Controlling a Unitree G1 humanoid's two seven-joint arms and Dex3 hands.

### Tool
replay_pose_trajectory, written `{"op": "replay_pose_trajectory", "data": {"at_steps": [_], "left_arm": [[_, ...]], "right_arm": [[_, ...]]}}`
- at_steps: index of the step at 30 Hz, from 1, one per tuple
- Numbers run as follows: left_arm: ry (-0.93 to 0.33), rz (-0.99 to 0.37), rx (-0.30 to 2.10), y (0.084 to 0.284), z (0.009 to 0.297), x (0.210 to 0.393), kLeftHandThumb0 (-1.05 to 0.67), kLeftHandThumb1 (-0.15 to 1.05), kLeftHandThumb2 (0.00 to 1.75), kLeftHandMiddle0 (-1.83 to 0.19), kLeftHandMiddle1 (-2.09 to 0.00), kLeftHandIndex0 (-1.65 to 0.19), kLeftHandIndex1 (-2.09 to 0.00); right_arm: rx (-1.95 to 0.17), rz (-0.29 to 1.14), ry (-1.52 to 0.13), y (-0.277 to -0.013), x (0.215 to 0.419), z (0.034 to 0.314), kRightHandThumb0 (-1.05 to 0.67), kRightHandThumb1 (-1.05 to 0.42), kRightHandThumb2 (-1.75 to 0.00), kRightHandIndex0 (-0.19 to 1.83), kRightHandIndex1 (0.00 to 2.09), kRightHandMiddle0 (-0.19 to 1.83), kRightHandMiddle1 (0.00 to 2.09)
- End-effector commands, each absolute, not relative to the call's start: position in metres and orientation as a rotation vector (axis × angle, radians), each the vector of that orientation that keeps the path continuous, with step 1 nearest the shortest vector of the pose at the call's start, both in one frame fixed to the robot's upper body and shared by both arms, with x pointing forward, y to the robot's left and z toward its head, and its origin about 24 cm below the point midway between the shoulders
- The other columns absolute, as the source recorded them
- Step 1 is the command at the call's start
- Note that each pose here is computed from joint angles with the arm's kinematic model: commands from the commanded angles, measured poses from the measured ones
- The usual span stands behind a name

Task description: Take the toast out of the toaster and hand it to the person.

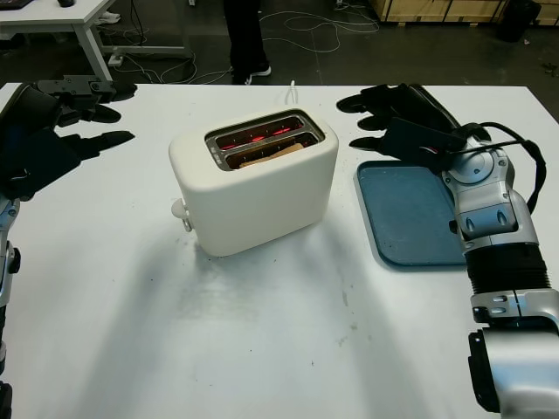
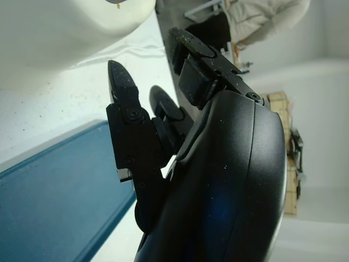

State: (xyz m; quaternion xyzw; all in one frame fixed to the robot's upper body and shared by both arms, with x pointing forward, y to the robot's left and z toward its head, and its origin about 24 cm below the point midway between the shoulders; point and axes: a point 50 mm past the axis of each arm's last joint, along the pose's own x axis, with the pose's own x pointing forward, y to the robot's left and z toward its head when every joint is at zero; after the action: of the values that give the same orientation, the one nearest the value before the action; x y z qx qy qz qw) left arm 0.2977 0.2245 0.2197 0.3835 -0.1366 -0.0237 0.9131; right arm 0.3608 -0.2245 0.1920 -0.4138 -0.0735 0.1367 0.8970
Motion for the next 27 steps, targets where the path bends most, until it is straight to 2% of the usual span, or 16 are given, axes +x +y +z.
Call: {"op": "replay_pose_trajectory", "data": {"at_steps": [1,4,23,27], "left_arm": [[-0.292,-0.057,0.796,0.2205,0.2213,0.2969,-0.43,0.92,0.08,-0.43,-0.72,-0.71,-0.01],[-0.296,-0.056,0.806,0.2204,0.2216,0.2965,-0.39,0.92,0.08,-0.43,-0.73,-0.71,-0.01],[-0.284,-0.059,0.806,0.2201,0.2214,0.2963,-0.43,0.92,0.10,-0.42,-0.74,-0.71,0.00],[-0.290,-0.058,0.797,0.2202,0.2210,0.2967,-0.42,0.92,0.09,-0.42,-0.74,-0.71,-0.01]], "right_arm": [[-0.864,0.281,-0.170,-0.2232,0.3622,0.1963,-0.26,-0.92,-0.03,0.73,0.01,0.66,0.00],[-0.859,0.280,-0.166,-0.2234,0.3624,0.1958,-0.25,-0.92,-0.03,0.72,0.00,0.66,0.00],[-0.853,0.279,-0.173,-0.2254,0.3607,0.1990,-0.20,-0.92,-0.02,0.71,0.00,0.65,0.00],[-0.880,0.265,-0.211,-0.2252,0.3617,0.2042,-0.18,-0.86,0.00,0.73,0.01,0.68,0.01]]}}
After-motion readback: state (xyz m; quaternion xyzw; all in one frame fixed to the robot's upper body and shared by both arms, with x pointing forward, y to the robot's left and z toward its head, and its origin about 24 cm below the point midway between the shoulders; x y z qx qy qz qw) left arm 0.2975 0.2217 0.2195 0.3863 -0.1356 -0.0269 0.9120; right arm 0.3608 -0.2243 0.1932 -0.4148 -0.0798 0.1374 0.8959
